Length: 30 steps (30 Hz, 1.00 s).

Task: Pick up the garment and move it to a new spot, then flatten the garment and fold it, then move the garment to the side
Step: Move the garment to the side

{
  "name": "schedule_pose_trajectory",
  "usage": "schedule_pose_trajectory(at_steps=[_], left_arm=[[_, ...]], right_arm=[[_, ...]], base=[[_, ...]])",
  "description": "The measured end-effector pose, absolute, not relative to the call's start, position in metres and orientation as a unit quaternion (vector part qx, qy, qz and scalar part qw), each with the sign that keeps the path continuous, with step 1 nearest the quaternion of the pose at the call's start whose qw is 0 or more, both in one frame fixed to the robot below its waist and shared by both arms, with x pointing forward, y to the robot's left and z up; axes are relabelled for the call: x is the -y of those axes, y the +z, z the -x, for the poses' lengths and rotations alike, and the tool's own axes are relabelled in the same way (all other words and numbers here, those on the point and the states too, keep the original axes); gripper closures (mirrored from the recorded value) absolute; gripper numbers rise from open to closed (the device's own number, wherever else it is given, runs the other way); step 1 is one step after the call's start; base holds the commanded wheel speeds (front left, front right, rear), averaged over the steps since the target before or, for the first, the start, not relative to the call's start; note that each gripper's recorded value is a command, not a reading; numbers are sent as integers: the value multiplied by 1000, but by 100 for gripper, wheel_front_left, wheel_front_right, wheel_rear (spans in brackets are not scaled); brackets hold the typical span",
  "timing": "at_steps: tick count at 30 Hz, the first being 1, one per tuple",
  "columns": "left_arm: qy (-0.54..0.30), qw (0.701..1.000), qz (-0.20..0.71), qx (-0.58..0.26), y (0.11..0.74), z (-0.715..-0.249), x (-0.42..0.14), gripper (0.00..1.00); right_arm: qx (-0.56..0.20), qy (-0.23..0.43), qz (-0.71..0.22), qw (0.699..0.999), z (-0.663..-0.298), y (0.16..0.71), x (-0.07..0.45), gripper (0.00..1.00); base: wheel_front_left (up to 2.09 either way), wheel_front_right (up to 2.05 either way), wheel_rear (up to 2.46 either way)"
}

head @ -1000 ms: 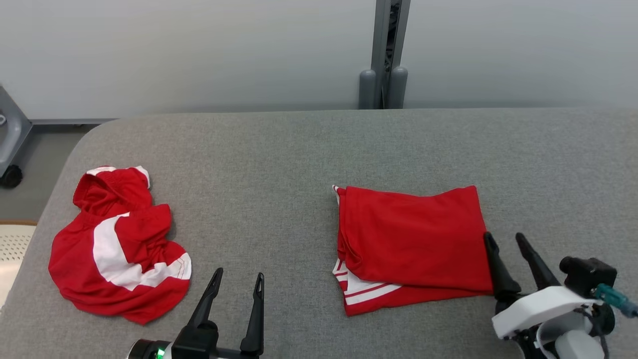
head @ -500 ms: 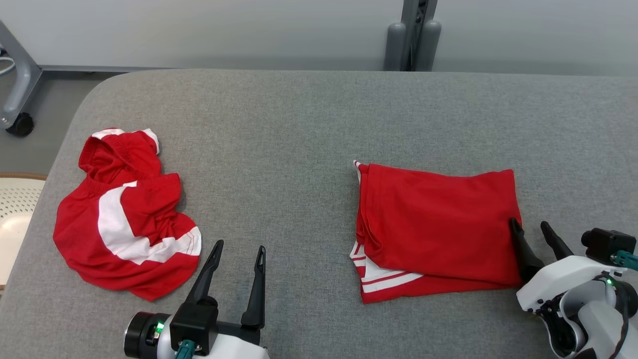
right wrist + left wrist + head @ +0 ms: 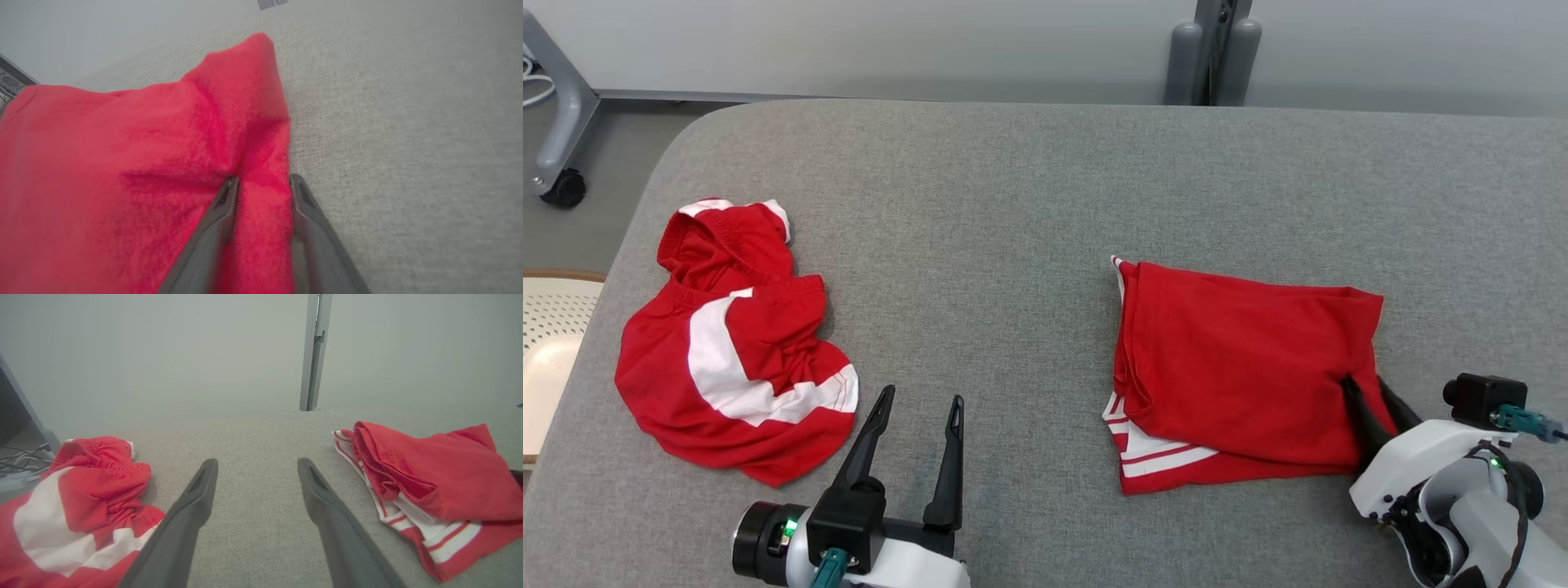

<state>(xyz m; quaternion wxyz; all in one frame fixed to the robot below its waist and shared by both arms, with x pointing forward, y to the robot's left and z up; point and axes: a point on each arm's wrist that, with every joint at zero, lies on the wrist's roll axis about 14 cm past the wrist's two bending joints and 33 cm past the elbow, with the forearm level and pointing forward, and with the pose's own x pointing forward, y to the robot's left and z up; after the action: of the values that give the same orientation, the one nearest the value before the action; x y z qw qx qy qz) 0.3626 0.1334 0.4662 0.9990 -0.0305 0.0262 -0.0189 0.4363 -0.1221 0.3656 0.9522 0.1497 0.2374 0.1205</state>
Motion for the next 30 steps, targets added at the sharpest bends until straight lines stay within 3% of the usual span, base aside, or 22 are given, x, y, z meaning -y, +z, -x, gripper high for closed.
schedule_pose_trajectory(at_steps=[6, 18, 30], left_arm=[[-23, 999, 31, -19, 470, -363, -130, 0], [-59, 998, 33, 5, 484, -375, -110, 0], [-149, 988, 35, 29, 494, -402, -58, 0]], right_arm=[[-217, 127, -142, 957, -441, 378, 126, 100], [-65, 129, -104, 984, -478, 468, 148, 100], [-29, 47, -86, 995, -455, 480, 206, 100]], base=[[0, 0, 0], [0, 0, 0], [0, 0, 0]])
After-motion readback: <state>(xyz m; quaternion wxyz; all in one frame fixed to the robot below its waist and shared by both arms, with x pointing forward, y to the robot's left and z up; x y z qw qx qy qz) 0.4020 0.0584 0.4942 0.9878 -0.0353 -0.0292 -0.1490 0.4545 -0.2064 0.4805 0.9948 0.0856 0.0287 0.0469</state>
